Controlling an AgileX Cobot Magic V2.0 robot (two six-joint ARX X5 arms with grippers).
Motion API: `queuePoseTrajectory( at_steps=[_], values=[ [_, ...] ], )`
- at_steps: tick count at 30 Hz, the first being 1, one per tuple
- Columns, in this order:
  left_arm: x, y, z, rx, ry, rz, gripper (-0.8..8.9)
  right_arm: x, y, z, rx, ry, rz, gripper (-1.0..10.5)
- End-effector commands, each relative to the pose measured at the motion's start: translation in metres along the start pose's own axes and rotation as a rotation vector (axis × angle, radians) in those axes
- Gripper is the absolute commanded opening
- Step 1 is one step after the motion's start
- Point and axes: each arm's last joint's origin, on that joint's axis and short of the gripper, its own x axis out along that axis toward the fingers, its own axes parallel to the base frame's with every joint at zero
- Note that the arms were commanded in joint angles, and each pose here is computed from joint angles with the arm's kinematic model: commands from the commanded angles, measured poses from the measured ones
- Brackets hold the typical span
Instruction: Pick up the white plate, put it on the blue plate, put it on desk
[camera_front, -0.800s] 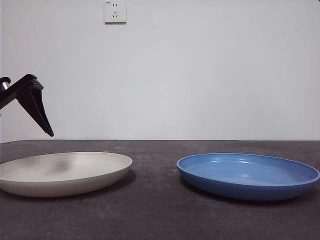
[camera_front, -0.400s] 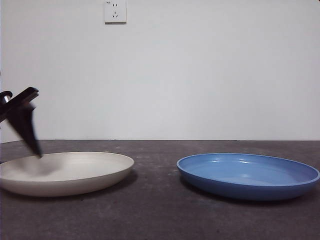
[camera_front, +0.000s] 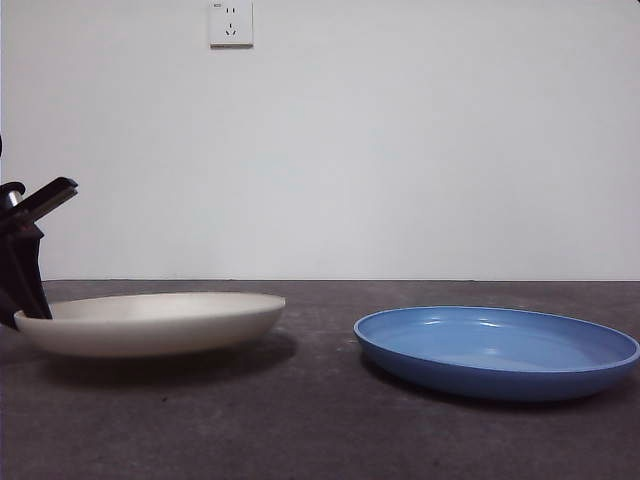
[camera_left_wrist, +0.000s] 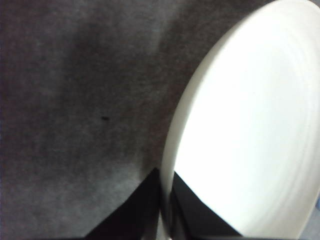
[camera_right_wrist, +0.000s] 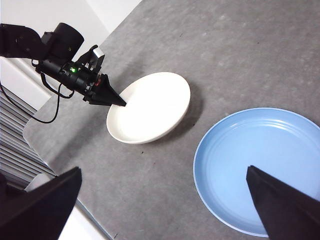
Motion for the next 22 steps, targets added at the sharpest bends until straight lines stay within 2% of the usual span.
queuePoseTrajectory(
  at_steps=[1,5,9,17,22],
  values=[
    [-0.006,-0.008,0.01,0.028,-0.018,-0.008,0.14,-0.002,0.003,0.004,-0.006,-0.016,-0.001,5.8],
    [-0.015,-0.026,0.015,0.016,-0.001,-0.012,0.15,-0.006,0.005,0.002,0.003,-0.009,-0.01,5.7],
    [-0.022,-0.054,0.019,0.065,0.026,-0.021,0.15,-0.012,0.007,0.002,0.006,-0.013,-0.071,5.7],
    [-0.02,-0.13,0.016,0.21,0.053,-0.074,0.15,-0.032,0.019,0.005,-0.022,-0.028,-0.164,5.7],
    [-0.004,-0.172,0.005,0.291,0.076,-0.118,0.15,-0.045,0.03,0.011,-0.041,-0.044,-0.18,5.7]
  ],
)
